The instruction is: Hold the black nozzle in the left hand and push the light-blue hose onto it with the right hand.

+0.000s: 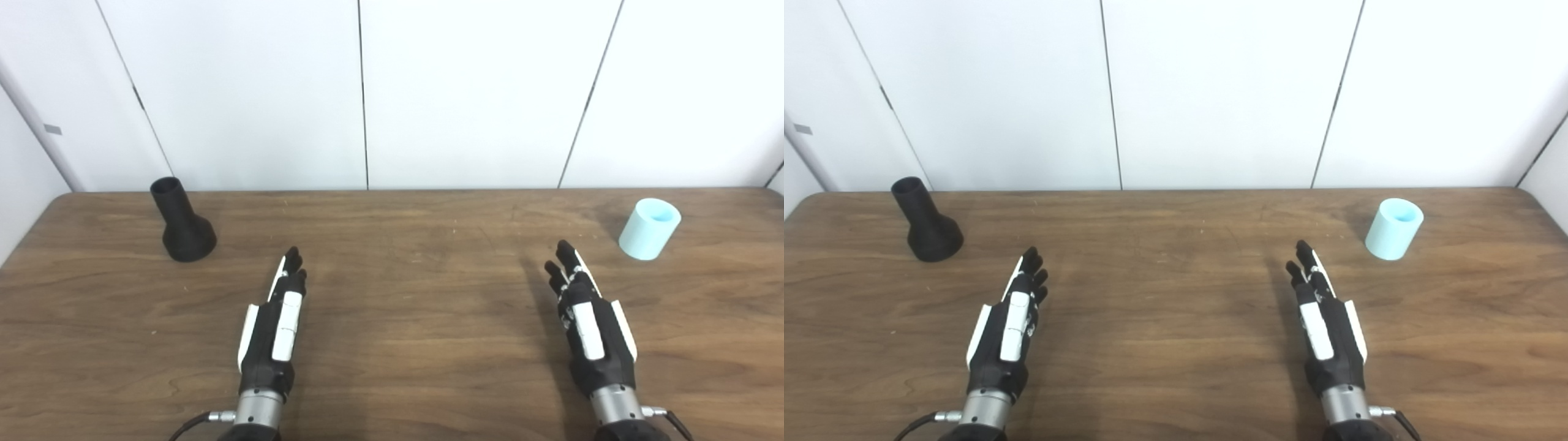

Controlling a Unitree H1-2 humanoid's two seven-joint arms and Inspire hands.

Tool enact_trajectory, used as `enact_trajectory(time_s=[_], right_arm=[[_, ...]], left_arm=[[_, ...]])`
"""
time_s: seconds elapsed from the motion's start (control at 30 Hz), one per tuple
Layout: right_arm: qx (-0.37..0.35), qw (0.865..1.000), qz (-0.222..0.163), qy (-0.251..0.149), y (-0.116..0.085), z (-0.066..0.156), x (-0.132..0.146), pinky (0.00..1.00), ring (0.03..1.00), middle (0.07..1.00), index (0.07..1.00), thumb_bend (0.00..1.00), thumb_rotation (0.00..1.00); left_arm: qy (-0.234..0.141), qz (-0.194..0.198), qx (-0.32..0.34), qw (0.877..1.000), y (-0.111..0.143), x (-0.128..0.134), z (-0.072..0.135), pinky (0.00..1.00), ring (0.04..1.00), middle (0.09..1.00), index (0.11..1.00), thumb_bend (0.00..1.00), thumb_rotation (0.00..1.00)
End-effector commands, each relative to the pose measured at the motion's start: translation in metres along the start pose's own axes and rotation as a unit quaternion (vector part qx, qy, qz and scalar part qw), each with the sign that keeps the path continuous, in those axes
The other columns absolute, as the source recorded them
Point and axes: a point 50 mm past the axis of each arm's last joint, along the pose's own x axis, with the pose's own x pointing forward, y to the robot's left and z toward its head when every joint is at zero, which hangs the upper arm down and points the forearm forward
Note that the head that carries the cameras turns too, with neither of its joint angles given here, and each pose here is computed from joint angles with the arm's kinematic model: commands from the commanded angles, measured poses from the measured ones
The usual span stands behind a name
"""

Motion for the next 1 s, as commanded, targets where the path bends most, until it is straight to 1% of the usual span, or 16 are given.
enact_trajectory(time_s=[0.0, 0.13, 0.27, 0.4, 0.5, 0.63, 0.73, 0.9, 0.93, 0.97], right_arm=[[0.001, 0.999, 0.005, -0.034, 0.003, 0.015, 0.008, 0.99, 0.958, 0.986, 0.956, 0.67, 0.82], [0.002, 0.999, 0.006, -0.032, -0.002, 0.012, 0.007, 0.99, 0.958, 0.986, 0.957, 0.68, 0.82], [-0.001, 0.999, 0.012, -0.032, -0.012, 0.006, 0.006, 1.00, 0.966, 0.988, 0.967, 0.70, 0.82], [-0.003, 0.999, 0.010, -0.032, -0.025, -0.001, 0.007, 1.00, 0.957, 0.987, 0.982, 0.68, 0.83], [-0.003, 0.999, 0.011, -0.033, -0.027, -0.005, 0.007, 1.00, 0.951, 0.983, 0.978, 0.67, 0.83], [-0.002, 0.999, 0.013, -0.032, -0.029, -0.009, 0.006, 1.00, 0.949, 0.980, 0.976, 0.68, 0.83], [0.005, 1.000, 0.012, -0.028, -0.030, -0.015, 0.003, 0.98, 0.942, 0.976, 0.969, 0.68, 0.83], [0.005, 1.000, 0.012, -0.028, -0.028, -0.019, 0.001, 0.97, 0.938, 0.972, 0.963, 0.68, 0.82], [0.003, 1.000, 0.012, -0.028, -0.027, -0.020, 0.001, 0.97, 0.936, 0.971, 0.958, 0.68, 0.82], [0.002, 1.000, 0.012, -0.027, -0.026, -0.022, 0.000, 0.97, 0.936, 0.971, 0.957, 0.68, 0.82]], left_arm=[[-0.042, -0.002, -0.008, 0.999, -0.005, 0.006, 0.018, 1.00, 1.000, 1.000, 1.000, 0.65, 0.97], [-0.041, -0.003, -0.010, 0.999, -0.009, 0.005, 0.015, 1.00, 1.000, 1.000, 1.000, 0.65, 0.97], [-0.037, -0.005, -0.013, 0.999, -0.019, 0.005, 0.009, 1.00, 1.000, 1.000, 1.000, 0.67, 0.96], [-0.036, -0.006, -0.017, 0.999, -0.027, 0.005, 0.003, 1.00, 1.000, 1.000, 1.000, 0.70, 0.94], [-0.036, -0.004, -0.018, 0.999, -0.029, 0.005, 0.000, 1.00, 1.000, 1.000, 1.000, 0.72, 0.93], [-0.039, -0.002, -0.018, 0.999, -0.029, 0.006, -0.002, 1.00, 1.000, 1.000, 1.000, 0.72, 0.93], [-0.046, 0.008, -0.012, 0.999, -0.019, 0.009, -0.002, 1.00, 1.000, 1.000, 1.000, 0.70, 0.94], [-0.063, 0.029, 0.008, 0.998, 0.001, 0.015, -0.001, 1.00, 1.000, 1.000, 1.000, 0.70, 0.93], [-0.072, 0.046, 0.018, 0.996, 0.009, 0.019, -0.001, 1.00, 1.000, 1.000, 1.000, 0.72, 0.91], [-0.079, 0.059, 0.025, 0.995, 0.016, 0.020, 0.000, 1.00, 1.000, 1.000, 1.000, 0.72, 0.90]])
